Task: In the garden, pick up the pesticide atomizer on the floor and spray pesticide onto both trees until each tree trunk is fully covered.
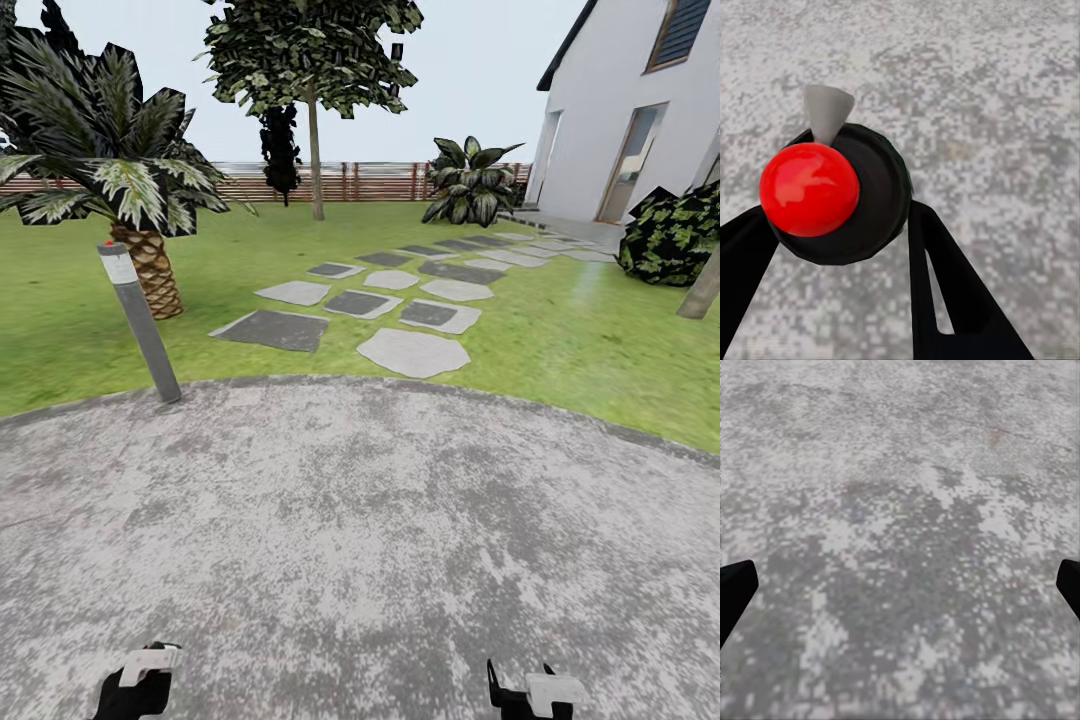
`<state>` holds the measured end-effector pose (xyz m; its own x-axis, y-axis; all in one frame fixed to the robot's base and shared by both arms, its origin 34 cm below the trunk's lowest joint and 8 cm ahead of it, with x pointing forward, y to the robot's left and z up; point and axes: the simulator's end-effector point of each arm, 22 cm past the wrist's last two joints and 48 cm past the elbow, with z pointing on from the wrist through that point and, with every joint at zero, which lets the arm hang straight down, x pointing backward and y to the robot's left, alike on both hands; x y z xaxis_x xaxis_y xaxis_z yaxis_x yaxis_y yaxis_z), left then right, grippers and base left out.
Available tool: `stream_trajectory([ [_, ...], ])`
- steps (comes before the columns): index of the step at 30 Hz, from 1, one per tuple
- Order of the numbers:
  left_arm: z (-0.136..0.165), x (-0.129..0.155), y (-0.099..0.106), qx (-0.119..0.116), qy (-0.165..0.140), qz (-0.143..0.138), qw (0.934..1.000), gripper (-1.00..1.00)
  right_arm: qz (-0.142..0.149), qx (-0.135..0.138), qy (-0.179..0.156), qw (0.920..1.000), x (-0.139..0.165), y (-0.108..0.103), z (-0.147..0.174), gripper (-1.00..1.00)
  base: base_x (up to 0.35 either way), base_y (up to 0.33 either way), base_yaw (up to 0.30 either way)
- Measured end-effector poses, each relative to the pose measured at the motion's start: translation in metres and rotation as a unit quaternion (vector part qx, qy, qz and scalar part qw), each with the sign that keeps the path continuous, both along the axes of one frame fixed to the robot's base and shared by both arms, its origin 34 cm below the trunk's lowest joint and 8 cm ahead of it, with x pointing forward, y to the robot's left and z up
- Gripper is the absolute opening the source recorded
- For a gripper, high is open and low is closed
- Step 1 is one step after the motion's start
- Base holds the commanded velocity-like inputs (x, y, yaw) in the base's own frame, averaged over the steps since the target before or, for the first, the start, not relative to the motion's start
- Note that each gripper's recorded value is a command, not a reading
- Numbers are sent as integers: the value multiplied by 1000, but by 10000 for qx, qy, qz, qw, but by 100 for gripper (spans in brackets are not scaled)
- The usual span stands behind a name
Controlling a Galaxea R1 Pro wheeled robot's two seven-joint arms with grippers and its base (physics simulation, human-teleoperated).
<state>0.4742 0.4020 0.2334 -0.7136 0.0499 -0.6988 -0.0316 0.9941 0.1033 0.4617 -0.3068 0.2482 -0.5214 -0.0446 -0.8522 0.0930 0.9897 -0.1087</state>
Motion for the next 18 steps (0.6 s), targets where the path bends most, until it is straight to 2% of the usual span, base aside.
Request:
stream_trajectory([
  [6,0,0,0,-1,-9,-6,10000,-100,10,-6,7,10000,0,0,0,100,0,0,0],
  [18,26,7,-1,-9,6,-10,10000,-100,11,-1,2,10000,7,1,27,100,0,0,0],
])
